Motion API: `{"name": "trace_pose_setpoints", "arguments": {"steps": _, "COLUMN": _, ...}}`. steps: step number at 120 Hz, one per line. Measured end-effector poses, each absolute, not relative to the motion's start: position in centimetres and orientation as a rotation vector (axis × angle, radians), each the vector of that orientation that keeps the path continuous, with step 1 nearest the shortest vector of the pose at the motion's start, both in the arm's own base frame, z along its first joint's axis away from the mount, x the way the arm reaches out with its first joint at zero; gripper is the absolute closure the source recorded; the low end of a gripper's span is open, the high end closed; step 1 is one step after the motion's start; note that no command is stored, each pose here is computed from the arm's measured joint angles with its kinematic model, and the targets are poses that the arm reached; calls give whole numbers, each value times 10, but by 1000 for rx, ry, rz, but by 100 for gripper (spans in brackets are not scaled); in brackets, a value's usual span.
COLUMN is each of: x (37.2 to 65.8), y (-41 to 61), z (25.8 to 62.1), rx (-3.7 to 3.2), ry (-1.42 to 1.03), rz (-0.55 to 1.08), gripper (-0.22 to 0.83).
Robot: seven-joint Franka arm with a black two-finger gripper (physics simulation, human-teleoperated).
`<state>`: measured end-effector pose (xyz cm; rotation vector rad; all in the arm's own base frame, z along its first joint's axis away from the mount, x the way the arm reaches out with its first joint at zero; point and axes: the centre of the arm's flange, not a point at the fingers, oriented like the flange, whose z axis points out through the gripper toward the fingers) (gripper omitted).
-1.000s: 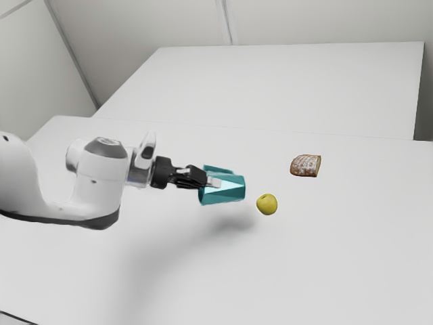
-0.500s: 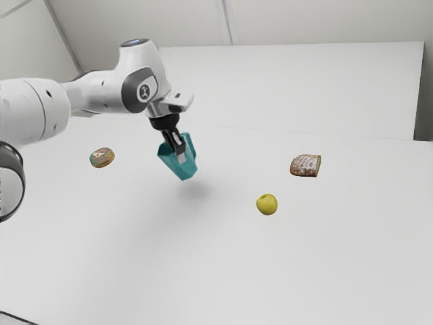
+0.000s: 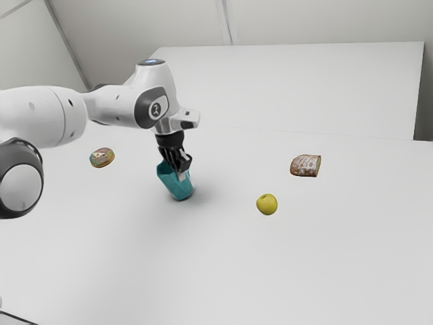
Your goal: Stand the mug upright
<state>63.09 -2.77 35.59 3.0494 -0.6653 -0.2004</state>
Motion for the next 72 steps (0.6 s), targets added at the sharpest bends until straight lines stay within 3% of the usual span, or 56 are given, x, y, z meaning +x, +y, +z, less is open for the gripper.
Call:
{"name": "trace_pose_setpoints", "arguments": {"steps": 21, "x": 630, "y": -36, "z": 356, "rx": 3066, "ry": -595, "rz": -204, "gripper": 34}}
{"name": "trace_pose_setpoints", "arguments": {"steps": 42, "x": 630, "y": -42, "z": 371, "rx": 3085, "ry": -540, "rz": -176, "gripper": 15}}
{"name": "trace_pose_setpoints", "arguments": {"steps": 52, "x": 631, "y": -47, "z": 438, "rx": 3107, "ry": -521, "rz": -53, "gripper": 10}}
{"name": "trace_pose_setpoints", "arguments": {"steps": 72, "x": 594, "y": -76, "z": 600, "rx": 3119, "ry": -501, "rz": 172, "gripper": 5}}
